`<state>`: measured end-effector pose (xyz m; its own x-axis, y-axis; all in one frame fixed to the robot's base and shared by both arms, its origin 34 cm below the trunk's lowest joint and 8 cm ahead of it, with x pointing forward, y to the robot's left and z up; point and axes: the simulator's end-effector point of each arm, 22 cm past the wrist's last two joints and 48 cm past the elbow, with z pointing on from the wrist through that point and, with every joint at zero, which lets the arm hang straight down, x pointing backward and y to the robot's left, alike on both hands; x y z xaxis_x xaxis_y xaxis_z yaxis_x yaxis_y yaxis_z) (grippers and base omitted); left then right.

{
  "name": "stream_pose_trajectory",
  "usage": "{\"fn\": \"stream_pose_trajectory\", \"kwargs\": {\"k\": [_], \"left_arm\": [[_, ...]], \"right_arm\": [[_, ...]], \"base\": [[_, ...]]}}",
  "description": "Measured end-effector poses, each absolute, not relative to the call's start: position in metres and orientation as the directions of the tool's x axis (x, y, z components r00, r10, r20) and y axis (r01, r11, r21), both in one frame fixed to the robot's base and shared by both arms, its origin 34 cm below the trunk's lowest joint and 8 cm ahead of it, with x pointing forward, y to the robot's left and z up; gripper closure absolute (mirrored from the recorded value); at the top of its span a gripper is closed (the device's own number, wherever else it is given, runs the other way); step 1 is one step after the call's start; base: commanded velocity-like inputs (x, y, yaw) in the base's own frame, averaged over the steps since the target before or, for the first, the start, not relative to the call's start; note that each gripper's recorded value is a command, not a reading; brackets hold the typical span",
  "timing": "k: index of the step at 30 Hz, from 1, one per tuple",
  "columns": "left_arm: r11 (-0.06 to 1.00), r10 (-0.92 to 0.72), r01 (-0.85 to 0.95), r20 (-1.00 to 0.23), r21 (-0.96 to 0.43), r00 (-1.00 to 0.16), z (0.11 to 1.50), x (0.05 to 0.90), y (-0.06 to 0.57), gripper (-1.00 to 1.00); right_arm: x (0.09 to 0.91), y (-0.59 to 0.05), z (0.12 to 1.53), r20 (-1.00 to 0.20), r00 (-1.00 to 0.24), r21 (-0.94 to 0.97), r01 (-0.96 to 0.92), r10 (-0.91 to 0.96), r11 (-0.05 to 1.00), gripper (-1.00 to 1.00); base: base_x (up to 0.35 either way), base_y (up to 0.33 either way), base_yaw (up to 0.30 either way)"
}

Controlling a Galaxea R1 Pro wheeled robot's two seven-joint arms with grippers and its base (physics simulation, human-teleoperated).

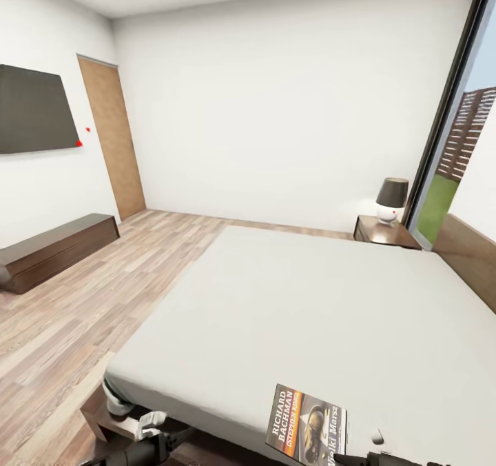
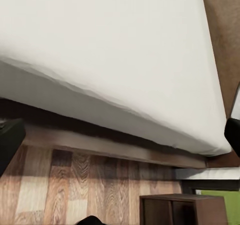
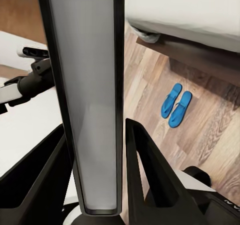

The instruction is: In the bedroom, move the book from the bed onto either nightstand, and place the two sandals side by side next to the bed.

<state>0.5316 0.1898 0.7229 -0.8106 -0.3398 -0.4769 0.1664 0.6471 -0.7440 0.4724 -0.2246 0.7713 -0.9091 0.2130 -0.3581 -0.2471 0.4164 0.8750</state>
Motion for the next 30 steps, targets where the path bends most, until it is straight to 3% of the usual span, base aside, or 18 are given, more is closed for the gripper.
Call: {"fn": "stream_pose_trajectory", "kwargs": {"k": [30], "left_arm": [[0.647, -0.34, 0.167, -0.477, -0.744, -0.811, 0.7229, 0.5316, 0.1898, -1.0]], "right_arm": [[0.472, -0.2245, 0.7709, -0.358, -0.91, 0.874, -0.247, 0.211, 0.417, 1.0]], "base": [[0.0, 0.0, 0.217]]}}
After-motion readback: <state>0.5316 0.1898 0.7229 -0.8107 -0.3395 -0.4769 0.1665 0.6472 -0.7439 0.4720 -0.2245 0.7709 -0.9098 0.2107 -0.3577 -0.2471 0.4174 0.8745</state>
